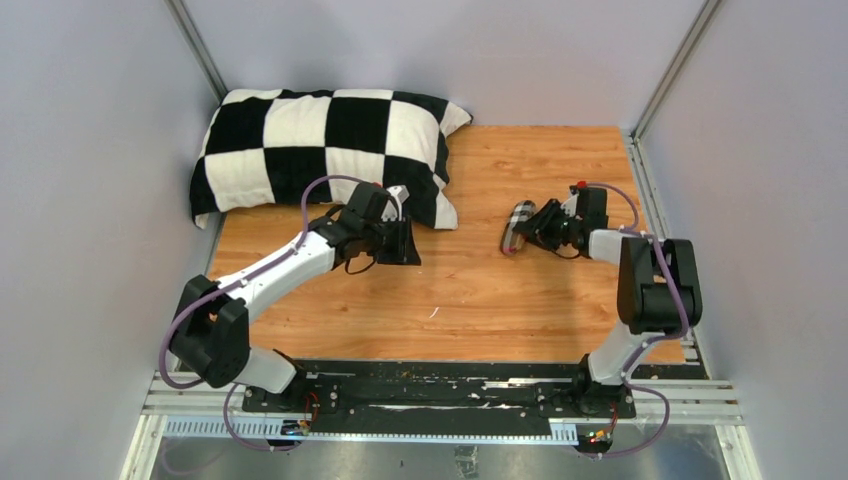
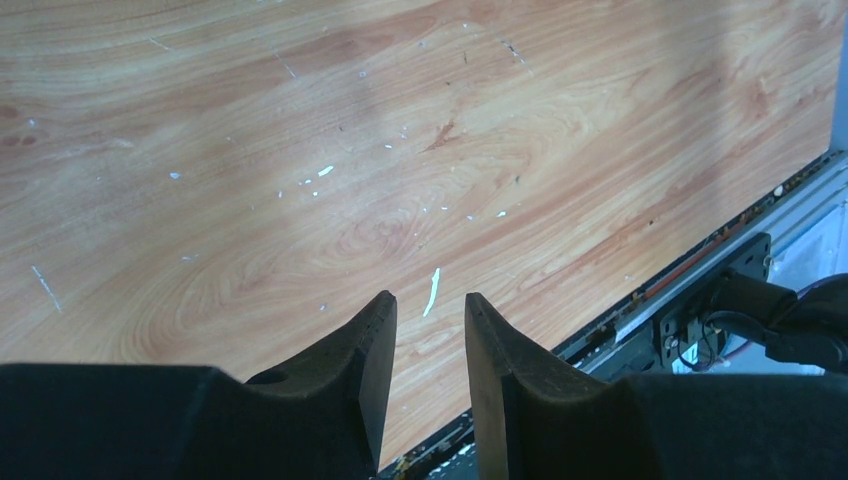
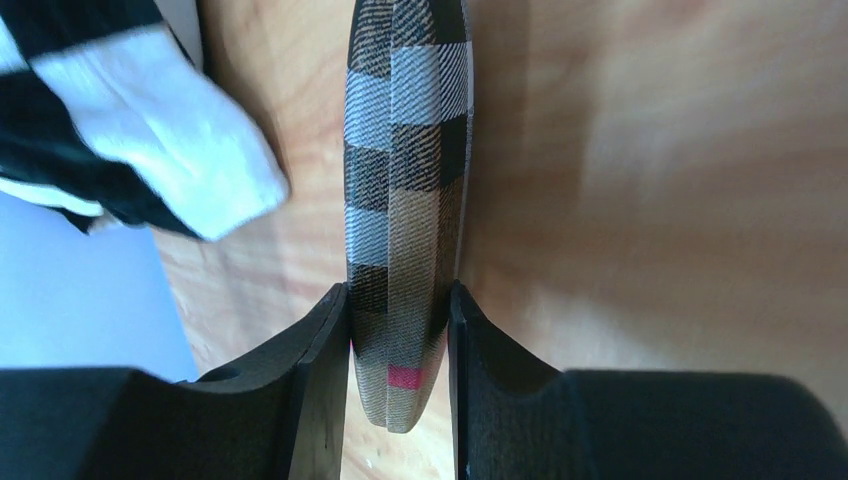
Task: Organize the sunglasses
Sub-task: Place the sunglasses case at the center of the board.
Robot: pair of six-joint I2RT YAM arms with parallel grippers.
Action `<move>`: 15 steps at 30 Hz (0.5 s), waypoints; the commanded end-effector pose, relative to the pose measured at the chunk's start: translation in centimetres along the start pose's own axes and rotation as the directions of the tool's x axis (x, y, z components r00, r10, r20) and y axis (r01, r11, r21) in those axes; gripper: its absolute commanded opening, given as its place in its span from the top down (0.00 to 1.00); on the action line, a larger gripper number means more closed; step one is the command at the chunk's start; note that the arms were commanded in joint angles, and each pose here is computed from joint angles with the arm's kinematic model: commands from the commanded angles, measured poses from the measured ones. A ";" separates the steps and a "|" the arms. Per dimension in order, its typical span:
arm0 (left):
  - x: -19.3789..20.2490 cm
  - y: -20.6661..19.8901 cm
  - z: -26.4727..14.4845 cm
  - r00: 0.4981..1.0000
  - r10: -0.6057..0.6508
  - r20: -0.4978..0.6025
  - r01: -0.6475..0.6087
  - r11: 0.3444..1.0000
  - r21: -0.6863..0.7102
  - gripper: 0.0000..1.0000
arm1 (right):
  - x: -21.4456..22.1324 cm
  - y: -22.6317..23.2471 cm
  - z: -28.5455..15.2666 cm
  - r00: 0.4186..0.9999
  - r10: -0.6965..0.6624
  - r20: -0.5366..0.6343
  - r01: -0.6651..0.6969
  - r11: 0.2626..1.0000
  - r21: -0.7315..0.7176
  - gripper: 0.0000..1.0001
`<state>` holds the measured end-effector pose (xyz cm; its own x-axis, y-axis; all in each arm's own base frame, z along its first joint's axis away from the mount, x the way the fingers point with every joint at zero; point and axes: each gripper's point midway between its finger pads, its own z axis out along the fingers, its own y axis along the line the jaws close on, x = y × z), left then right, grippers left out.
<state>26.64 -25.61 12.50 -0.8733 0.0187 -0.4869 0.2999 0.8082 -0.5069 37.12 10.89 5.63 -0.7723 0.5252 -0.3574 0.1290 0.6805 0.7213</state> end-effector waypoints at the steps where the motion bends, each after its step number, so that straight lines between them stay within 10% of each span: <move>1: 0.3 0.3 -1.0 1.000 0.009 0.012 -0.009 1.000 -0.027 0.63 | -4.9 -1.6 1.2 0.995 0.073 0.070 -0.072 0.997 -0.014 0.90; 10: 0.0 0.3 -2.9 0.998 0.051 0.036 -0.050 0.998 -0.048 0.53 | -7.2 -2.9 -6.7 0.983 0.057 0.174 -0.092 0.975 0.203 0.05; 15: -3.5 -2.6 -6.6 0.983 0.125 0.137 -0.125 0.992 -0.011 0.45 | -9.6 1.1 -14.3 0.943 -0.115 0.314 0.015 0.952 0.305 0.00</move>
<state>25.90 -23.80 14.91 -0.8425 0.0293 -0.5379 0.3184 0.8325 -0.4534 38.44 1.53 13.83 -0.5912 0.6337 -0.4989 0.2668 0.7374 0.6205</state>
